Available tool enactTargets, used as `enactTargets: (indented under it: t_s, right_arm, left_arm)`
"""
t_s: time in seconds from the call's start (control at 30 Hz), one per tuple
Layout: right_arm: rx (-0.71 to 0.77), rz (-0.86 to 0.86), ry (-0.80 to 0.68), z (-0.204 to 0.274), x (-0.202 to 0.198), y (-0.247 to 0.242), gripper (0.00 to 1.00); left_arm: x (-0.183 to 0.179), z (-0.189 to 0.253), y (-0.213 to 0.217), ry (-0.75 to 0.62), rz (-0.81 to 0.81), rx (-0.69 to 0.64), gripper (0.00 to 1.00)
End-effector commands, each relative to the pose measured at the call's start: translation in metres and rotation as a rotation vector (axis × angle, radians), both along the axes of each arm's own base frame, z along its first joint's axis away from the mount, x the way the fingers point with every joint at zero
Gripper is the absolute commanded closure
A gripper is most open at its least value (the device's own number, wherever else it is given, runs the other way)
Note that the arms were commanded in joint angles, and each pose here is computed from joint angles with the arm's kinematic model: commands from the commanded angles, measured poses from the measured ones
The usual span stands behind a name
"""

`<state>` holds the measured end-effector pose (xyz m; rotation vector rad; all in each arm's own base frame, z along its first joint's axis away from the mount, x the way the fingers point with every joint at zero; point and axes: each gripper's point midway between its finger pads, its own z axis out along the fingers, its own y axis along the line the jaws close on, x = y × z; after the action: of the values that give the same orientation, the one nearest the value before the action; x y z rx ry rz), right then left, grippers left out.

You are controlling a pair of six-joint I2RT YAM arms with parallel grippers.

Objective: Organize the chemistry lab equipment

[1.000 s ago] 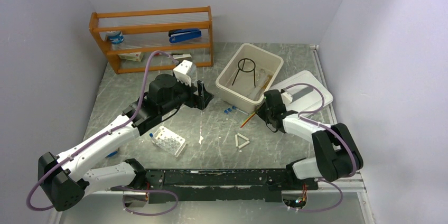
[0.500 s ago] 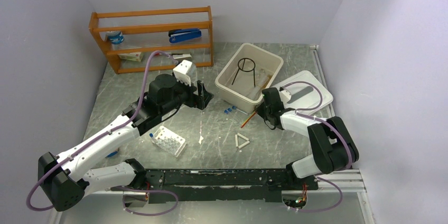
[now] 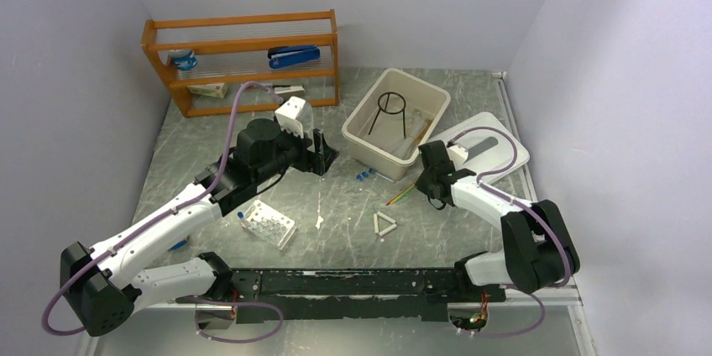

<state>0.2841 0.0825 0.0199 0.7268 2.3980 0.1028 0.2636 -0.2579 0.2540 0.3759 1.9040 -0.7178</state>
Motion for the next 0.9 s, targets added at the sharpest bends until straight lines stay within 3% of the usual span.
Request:
enactTargets:
  t_s: [0.0,0.23,0.4,0.57,0.87]
  right_arm:
    - [-0.031,0.026,0.026,0.003,-0.009,-0.005,0.77]
    - [0.044,0.044,-0.023,0.015,0.007,0.012,0.58]
    - [0.130,0.105,-0.028,0.008,0.013,0.033,0.56]
    - [0.092,0.073,0.025,-0.005,0.009,0.026,0.61]
    - [0.072,0.043,0.065,-0.015,0.005,0.021,0.83]
  left_arm:
    - [0.001,0.005,0.004,-0.018,0.017,-0.014,0.15]
    - [0.001,0.006,0.006,-0.022,0.023,-0.015,0.15]
    - [0.002,0.007,0.007,-0.026,0.030,-0.011,0.14]
    - [0.002,0.005,0.007,-0.024,0.032,-0.010,0.14]
    - [0.002,0.003,0.006,-0.019,0.029,-0.008,0.14]
